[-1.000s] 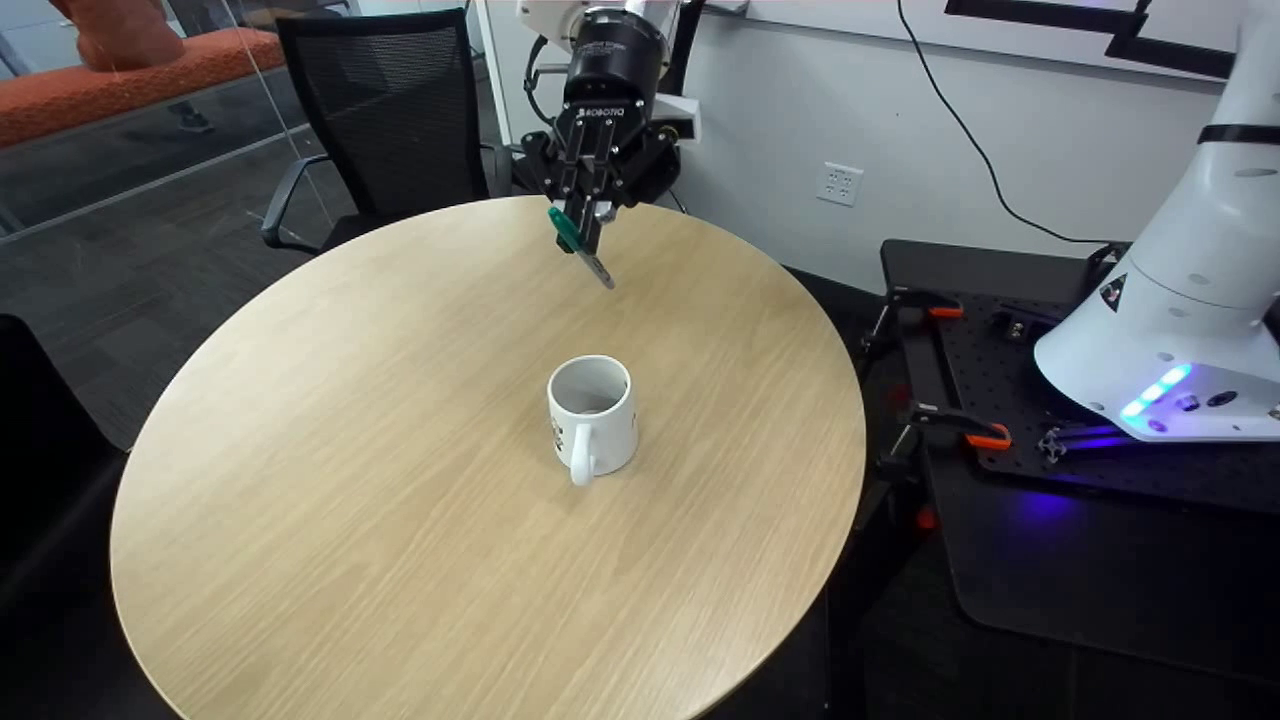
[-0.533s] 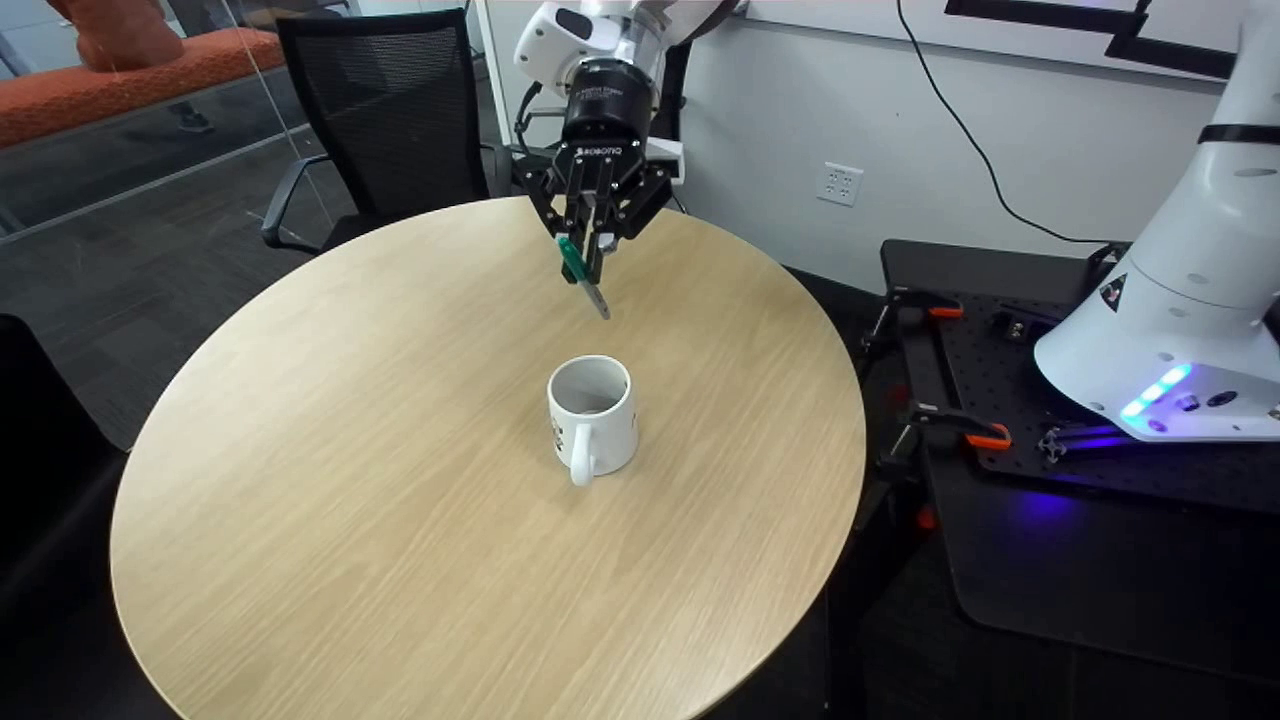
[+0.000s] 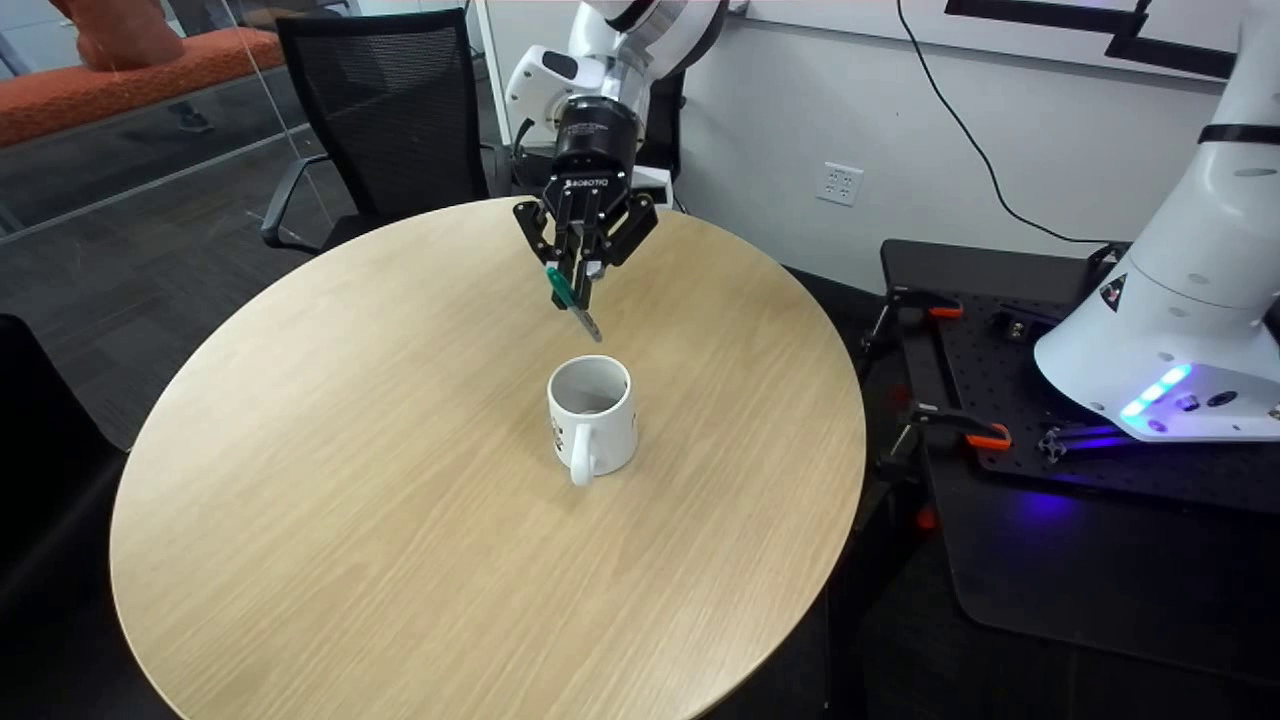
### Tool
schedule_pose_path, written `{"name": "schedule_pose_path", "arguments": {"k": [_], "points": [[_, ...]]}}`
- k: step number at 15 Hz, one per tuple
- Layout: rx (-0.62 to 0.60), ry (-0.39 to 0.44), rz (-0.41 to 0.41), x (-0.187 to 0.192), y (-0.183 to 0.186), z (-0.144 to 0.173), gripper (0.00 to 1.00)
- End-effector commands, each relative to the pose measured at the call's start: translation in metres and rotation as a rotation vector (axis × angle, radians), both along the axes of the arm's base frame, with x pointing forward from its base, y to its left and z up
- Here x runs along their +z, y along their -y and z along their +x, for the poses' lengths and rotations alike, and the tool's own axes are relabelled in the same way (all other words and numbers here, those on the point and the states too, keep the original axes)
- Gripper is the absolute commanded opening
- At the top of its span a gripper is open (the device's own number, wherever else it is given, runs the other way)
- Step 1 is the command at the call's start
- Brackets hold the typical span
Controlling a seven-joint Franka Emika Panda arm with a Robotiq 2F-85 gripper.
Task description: Put the marker in the mug
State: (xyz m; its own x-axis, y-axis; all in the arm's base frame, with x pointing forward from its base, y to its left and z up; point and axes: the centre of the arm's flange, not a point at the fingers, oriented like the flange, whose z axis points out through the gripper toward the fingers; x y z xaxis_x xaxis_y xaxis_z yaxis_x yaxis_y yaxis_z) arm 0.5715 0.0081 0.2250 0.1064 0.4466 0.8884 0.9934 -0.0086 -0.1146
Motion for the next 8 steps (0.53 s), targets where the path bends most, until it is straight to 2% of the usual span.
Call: {"name": "schedule_pose_path", "arguments": {"k": [1,8], "points": [[0.018,-0.017,0.054,-0.014,0.0,0.015,0.04],[0.032,-0.065,0.109,-0.044,0.001,0.021,0.04]]}}
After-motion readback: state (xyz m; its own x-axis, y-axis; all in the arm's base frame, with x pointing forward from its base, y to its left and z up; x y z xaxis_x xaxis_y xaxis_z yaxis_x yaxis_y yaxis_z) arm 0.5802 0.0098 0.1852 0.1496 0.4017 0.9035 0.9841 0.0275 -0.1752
